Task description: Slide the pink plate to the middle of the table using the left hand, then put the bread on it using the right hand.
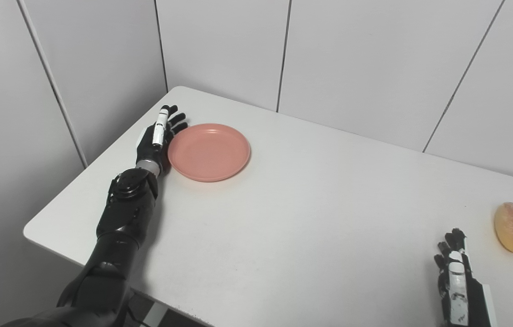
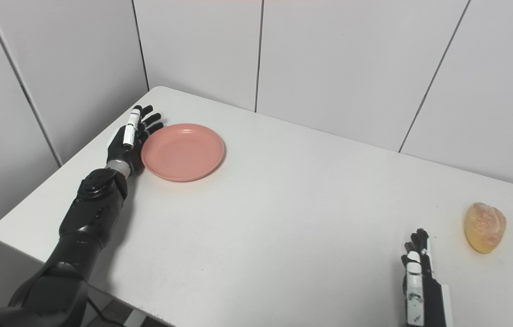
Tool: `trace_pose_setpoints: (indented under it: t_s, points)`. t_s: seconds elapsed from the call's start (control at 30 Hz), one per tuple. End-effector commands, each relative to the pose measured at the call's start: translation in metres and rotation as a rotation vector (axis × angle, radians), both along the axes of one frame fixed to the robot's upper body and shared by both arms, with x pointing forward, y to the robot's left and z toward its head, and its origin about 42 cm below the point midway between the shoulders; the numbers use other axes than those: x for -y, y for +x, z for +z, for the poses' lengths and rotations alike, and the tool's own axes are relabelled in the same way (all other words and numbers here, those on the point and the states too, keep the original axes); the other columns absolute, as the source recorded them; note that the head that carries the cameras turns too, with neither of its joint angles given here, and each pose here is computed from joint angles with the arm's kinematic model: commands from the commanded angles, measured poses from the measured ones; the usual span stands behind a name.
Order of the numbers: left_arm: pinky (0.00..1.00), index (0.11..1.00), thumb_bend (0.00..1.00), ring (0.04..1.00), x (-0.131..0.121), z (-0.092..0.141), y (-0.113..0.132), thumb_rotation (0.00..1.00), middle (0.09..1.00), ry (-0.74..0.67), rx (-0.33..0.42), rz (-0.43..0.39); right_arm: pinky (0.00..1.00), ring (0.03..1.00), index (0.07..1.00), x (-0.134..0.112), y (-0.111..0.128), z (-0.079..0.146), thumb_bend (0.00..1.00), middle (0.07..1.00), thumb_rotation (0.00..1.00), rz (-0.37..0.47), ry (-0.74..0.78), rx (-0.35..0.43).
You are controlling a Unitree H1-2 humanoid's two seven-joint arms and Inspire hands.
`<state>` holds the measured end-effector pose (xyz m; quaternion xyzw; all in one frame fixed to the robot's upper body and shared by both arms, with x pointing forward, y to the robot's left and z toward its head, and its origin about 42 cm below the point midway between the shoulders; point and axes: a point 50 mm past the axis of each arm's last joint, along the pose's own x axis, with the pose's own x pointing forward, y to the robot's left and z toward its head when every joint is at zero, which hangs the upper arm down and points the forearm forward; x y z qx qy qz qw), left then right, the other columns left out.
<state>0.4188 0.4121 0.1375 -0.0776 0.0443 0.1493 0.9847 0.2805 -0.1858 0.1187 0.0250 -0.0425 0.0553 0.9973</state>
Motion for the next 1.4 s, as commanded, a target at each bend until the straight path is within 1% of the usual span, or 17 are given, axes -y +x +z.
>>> trace_pose_setpoints:
  t_s: [0.0, 0.07, 0.27, 0.43, 0.53, 0.63, 0.7, 0.8, 0.87, 1.0, 1.1, 1.27, 1.37]
  points:
    - [0.85, 0.853, 0.35, 0.853, 0.021, -0.005, 0.007, 0.99, 0.858, -0.030, -0.048, -0.077, 1.00, 1.000, 1.000, -0.004, 0.002, 0.015, 0.16, 1.000, 1.00, 0.001, 0.018, 0.043]
    - [0.86, 0.868, 0.35, 0.871, 0.027, -0.005, 0.008, 1.00, 0.874, -0.013, -0.044, -0.108, 1.00, 1.000, 1.000, -0.005, 0.002, 0.016, 0.15, 1.000, 1.00, 0.000, 0.000, 0.049]
    - [0.89, 0.874, 0.36, 0.880, 0.044, -0.003, 0.012, 1.00, 0.882, 0.034, -0.049, -0.173, 1.00, 1.000, 1.000, -0.009, 0.000, 0.017, 0.18, 0.999, 1.00, -0.003, -0.031, 0.070]
    - [0.89, 0.884, 0.37, 0.882, 0.060, -0.001, 0.015, 1.00, 0.889, 0.077, -0.059, -0.238, 1.00, 1.000, 1.000, -0.013, -0.003, 0.021, 0.18, 0.998, 1.00, -0.009, -0.036, 0.058]
    - [0.89, 0.882, 0.36, 0.877, 0.071, 0.001, 0.017, 1.00, 0.887, 0.072, -0.063, -0.268, 1.00, 0.985, 0.991, -0.016, -0.003, 0.024, 0.18, 0.985, 1.00, -0.022, -0.048, 0.037]
    - [0.90, 0.891, 0.36, 0.880, 0.082, 0.002, 0.018, 1.00, 0.891, 0.083, -0.060, -0.316, 1.00, 0.980, 0.987, -0.019, -0.003, 0.026, 0.16, 0.983, 1.00, -0.027, -0.059, 0.021]
    - [0.90, 0.889, 0.36, 0.880, 0.089, 0.003, 0.018, 1.00, 0.891, 0.099, -0.062, -0.344, 1.00, 0.983, 0.987, -0.021, -0.003, 0.025, 0.15, 0.985, 1.00, -0.022, -0.054, 0.022]
    - [0.89, 0.878, 0.36, 0.876, 0.098, 0.005, 0.018, 1.00, 0.886, 0.105, -0.065, -0.375, 1.00, 0.981, 0.983, -0.025, -0.004, 0.026, 0.16, 0.982, 1.00, -0.024, -0.051, 0.021]
    - [0.89, 0.871, 0.36, 0.873, 0.103, 0.006, 0.017, 0.99, 0.882, 0.107, -0.059, -0.393, 0.97, 0.965, 0.972, -0.027, -0.003, 0.026, 0.16, 0.970, 1.00, -0.033, -0.068, 0.031]
    - [0.88, 0.865, 0.37, 0.865, 0.124, 0.012, 0.019, 1.00, 0.876, 0.096, -0.051, -0.437, 0.98, 0.970, 0.969, -0.031, -0.003, 0.027, 0.18, 0.974, 1.00, -0.026, -0.061, 0.041]
    - [0.88, 0.867, 0.36, 0.866, 0.138, 0.016, 0.016, 1.00, 0.875, 0.114, -0.048, -0.486, 0.96, 0.959, 0.960, -0.033, -0.003, 0.028, 0.20, 0.965, 1.00, -0.035, -0.078, 0.040]
    - [0.87, 0.872, 0.37, 0.875, 0.160, 0.018, 0.005, 1.00, 0.883, 0.164, -0.064, -0.575, 0.96, 0.949, 0.949, -0.037, -0.003, 0.028, 0.21, 0.955, 1.00, -0.048, -0.089, 0.042]
    - [0.87, 0.880, 0.34, 0.885, 0.171, 0.018, -0.001, 1.00, 0.890, 0.173, -0.068, -0.611, 0.92, 0.932, 0.936, -0.039, -0.003, 0.029, 0.20, 0.941, 1.00, -0.057, -0.094, 0.060]
